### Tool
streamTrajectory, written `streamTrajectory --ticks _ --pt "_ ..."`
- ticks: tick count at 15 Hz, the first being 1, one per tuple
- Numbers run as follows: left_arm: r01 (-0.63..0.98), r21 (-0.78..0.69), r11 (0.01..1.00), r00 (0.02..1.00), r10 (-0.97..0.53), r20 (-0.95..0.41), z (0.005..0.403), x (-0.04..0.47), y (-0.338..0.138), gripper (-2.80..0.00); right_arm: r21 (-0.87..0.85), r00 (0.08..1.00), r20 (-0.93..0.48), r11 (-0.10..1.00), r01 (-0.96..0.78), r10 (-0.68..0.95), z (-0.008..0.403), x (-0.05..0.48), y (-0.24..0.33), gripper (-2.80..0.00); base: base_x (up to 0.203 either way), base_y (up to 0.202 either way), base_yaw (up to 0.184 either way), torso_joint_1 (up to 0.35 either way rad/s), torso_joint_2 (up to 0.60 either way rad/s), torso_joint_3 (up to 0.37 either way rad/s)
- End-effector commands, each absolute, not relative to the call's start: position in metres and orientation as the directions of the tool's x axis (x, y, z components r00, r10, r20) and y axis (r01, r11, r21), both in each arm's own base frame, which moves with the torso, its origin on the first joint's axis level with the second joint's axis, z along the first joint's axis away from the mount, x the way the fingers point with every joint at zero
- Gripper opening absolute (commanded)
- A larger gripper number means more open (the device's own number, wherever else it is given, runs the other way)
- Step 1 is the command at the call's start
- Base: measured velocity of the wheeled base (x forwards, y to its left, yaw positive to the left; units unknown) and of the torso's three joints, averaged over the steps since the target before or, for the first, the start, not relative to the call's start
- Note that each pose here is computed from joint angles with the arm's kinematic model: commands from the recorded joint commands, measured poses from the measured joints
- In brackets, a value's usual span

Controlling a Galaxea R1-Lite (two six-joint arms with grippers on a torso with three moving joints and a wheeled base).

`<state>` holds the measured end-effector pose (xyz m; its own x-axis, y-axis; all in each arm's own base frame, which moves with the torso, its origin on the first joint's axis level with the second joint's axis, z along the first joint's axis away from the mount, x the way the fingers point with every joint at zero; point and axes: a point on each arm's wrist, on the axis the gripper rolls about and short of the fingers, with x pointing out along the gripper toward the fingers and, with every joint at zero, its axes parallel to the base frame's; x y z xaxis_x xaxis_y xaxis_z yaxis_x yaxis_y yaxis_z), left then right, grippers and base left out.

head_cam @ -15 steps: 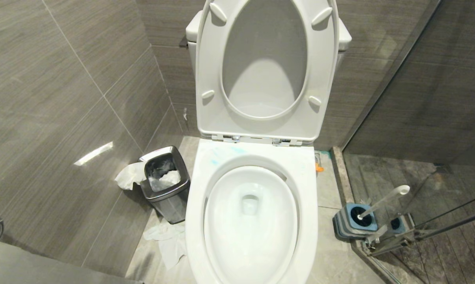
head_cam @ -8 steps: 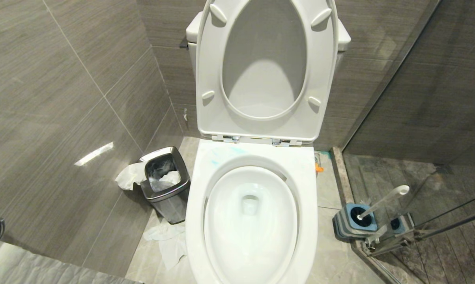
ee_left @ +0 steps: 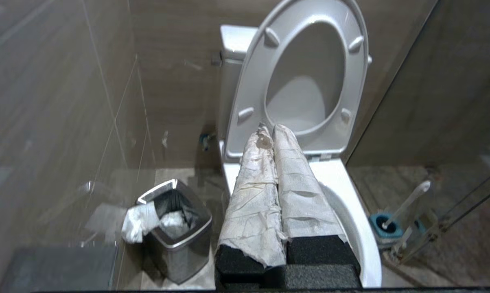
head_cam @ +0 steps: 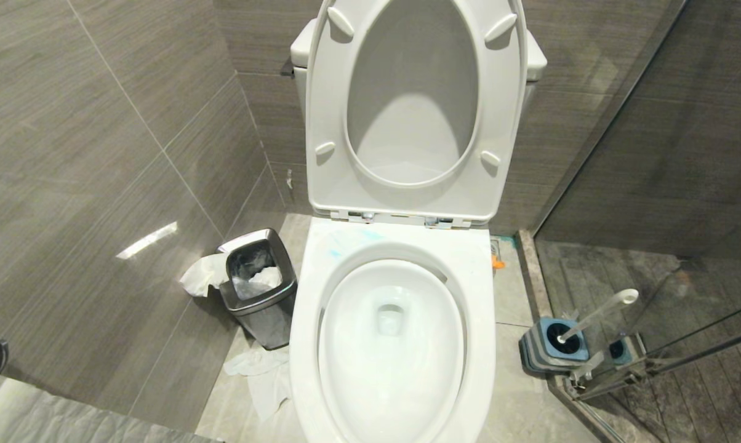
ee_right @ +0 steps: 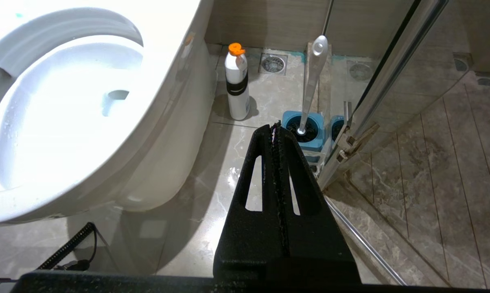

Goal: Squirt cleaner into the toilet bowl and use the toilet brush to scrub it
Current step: Pour in the cleaning agent

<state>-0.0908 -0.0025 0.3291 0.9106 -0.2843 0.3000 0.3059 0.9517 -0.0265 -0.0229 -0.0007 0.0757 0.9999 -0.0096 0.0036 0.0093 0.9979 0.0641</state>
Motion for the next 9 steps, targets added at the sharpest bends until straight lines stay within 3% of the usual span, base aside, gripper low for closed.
streamTrajectory --ticks 1,9 --pt "0.296 -0.010 0.955 0.904 -0.276 0.328 0.292 -0.113 -0.003 -2.80 0.064 1.000 0.002 0.998 0.009 -0.009 0.076 -0.023 -0.001 -2.80 0.000 0.000 0.000 0.000 0.00 0.000" --pt "0.269 0.019 0.963 0.898 -0.258 0.357 0.227 -0.132 -0.006 -2.80 0.064 1.000 0.003 0.998 0.009 -0.009 0.076 -0.023 -0.001 -2.80 0.000 0.000 0.000 0.000 0.00 0.000"
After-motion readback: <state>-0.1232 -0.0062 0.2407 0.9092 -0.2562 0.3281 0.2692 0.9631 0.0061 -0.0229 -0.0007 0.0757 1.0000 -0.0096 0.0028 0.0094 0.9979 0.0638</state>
